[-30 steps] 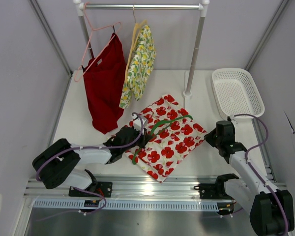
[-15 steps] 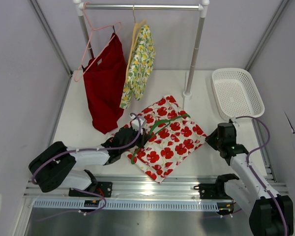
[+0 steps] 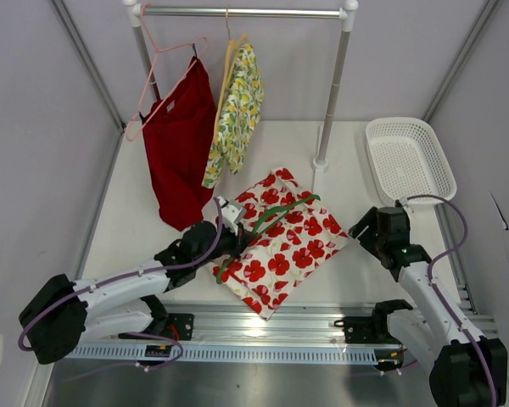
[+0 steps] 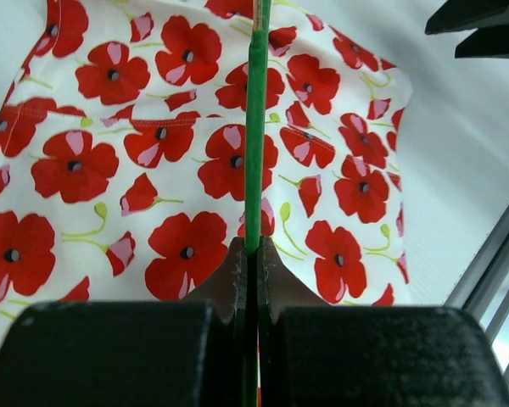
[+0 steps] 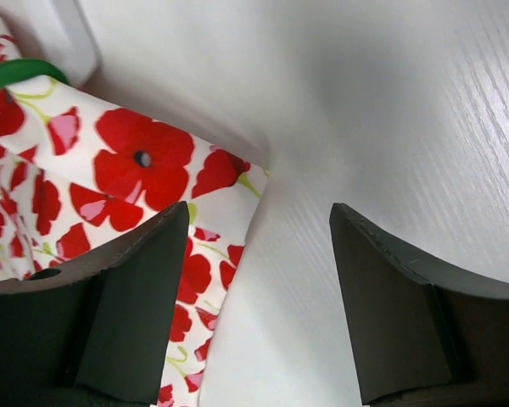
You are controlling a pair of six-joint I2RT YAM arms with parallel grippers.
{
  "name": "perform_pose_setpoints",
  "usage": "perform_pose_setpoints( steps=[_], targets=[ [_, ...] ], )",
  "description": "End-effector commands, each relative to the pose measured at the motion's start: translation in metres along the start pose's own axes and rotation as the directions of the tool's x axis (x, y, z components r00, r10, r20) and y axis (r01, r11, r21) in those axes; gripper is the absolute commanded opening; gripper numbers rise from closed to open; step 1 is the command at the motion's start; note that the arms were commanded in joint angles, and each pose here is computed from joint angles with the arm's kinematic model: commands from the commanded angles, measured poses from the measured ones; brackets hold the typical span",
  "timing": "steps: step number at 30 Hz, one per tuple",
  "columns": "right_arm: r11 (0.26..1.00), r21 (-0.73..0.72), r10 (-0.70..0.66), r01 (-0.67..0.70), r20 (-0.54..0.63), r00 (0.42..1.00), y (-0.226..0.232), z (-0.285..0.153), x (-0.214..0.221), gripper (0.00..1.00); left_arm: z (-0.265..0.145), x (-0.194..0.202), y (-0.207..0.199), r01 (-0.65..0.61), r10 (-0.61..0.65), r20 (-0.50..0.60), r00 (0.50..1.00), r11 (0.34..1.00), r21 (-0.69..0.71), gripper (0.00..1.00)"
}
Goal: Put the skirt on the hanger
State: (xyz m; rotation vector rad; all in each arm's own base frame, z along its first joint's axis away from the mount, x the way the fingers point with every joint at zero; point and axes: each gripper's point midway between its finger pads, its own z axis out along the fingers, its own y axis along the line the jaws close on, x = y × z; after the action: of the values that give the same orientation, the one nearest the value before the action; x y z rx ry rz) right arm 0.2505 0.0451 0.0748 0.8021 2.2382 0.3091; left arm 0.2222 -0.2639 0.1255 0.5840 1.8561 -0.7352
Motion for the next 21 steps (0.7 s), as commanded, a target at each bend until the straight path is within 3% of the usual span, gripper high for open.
perform_pose_setpoints(
  steps=[1,12,16,21],
  targets=[
    [0.998,-0.066,-0.017,0.021,0.065,0.998,0.025,-0.017,-0.029,0.73,-0.004,-0.052,-0.011,-0.029,0.028,0.108,0.994,1.0,0.007,0.0],
    [0.992,-0.124,-0.032,0.04,0.063,0.997,0.046,-0.02,-0.04,0.74,-0.013,-0.102,-0.025,-0.046,0.045,0.112,0.993,0.999,0.009,0.0],
    [0.982,-0.184,-0.03,0.04,0.057,0.998,0.062,-0.022,-0.044,0.73,-0.024,-0.138,-0.032,-0.049,0.048,0.15,0.987,0.999,0.008,0.0],
    [0.968,-0.246,-0.035,0.044,0.039,0.999,0.079,-0.023,-0.046,0.73,-0.03,-0.149,-0.038,-0.056,0.052,0.13,0.99,0.998,0.028,0.0]
  ],
)
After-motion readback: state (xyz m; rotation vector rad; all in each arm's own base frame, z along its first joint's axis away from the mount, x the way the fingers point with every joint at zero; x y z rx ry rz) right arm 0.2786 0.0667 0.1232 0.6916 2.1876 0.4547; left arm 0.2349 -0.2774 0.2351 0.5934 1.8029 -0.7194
